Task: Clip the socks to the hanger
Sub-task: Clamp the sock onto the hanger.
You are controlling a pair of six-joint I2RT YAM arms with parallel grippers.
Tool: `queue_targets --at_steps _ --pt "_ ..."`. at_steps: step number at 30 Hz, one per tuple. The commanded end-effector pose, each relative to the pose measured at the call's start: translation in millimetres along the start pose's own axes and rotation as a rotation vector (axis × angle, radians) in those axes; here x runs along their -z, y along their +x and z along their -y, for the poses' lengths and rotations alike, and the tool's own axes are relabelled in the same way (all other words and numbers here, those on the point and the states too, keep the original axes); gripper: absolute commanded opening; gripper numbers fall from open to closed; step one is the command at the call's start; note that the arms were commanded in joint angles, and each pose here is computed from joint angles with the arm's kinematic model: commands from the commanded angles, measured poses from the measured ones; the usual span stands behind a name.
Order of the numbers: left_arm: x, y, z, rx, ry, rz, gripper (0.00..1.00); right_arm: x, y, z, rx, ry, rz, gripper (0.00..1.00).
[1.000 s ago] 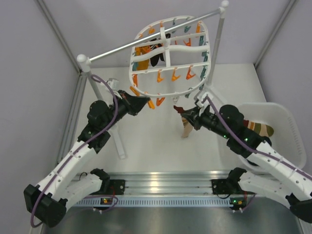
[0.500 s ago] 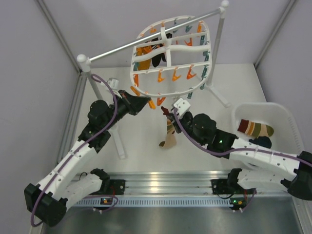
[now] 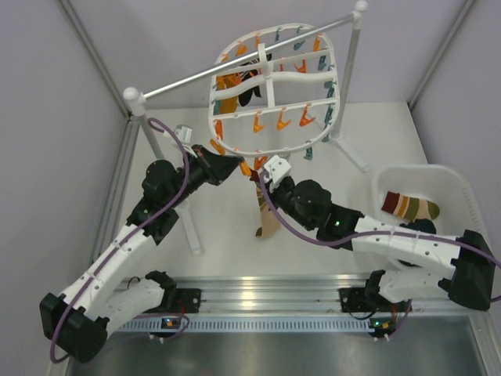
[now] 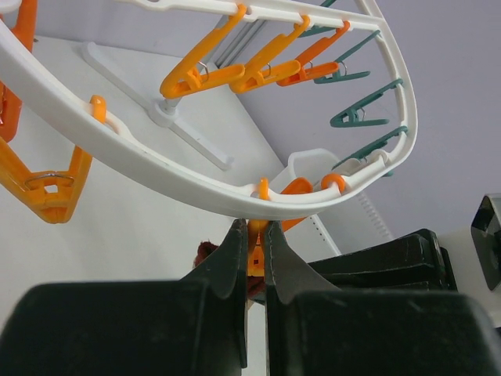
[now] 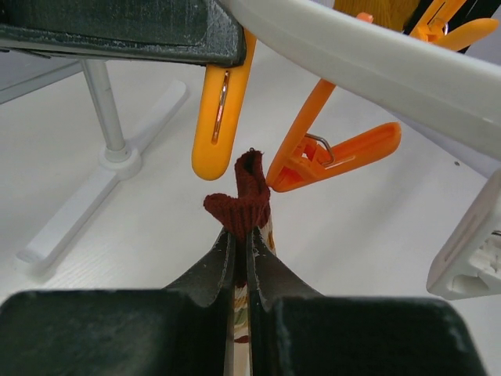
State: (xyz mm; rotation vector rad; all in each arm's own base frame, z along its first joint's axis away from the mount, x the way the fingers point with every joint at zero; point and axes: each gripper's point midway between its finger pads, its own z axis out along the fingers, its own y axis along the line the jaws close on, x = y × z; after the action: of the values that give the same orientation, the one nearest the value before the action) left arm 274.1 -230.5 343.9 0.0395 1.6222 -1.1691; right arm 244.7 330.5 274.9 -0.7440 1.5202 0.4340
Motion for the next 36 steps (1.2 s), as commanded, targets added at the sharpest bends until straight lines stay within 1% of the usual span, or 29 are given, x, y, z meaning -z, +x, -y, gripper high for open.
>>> queue_targets --at_steps 1,16,31,33,34,36 --pt "-2.7 -22.7 17.4 -0.008 0.050 0.068 0.00 -3.2 -50.8 -1.3 -0.044 0.002 0.141 0.00" --pt "-2.2 -15.4 16.3 0.004 0.061 0.050 0.00 -10.0 -55.1 -16.4 -0.068 -0.067 0.143 0.00" --pt "-2.9 -8.8 11.2 -0.002 0.043 0.031 0.00 -9.9 -77.7 -7.5 -0.084 -0.028 0.193 0.00" --pt "-2.0 -7.5 10.9 -0.003 0.042 0.026 0.05 -10.3 -78.1 -6.8 -0.085 -0.023 0.194 0.00" --pt "-1.3 -7.6 11.2 -0.003 0.042 0.026 0.14 -10.3 -79.5 -5.8 -0.085 -0.021 0.196 0.00" --pt "0.3 -8.4 11.4 -0.008 0.039 0.029 0.20 -9.9 -78.8 -5.3 -0.084 -0.017 0.196 0.00"
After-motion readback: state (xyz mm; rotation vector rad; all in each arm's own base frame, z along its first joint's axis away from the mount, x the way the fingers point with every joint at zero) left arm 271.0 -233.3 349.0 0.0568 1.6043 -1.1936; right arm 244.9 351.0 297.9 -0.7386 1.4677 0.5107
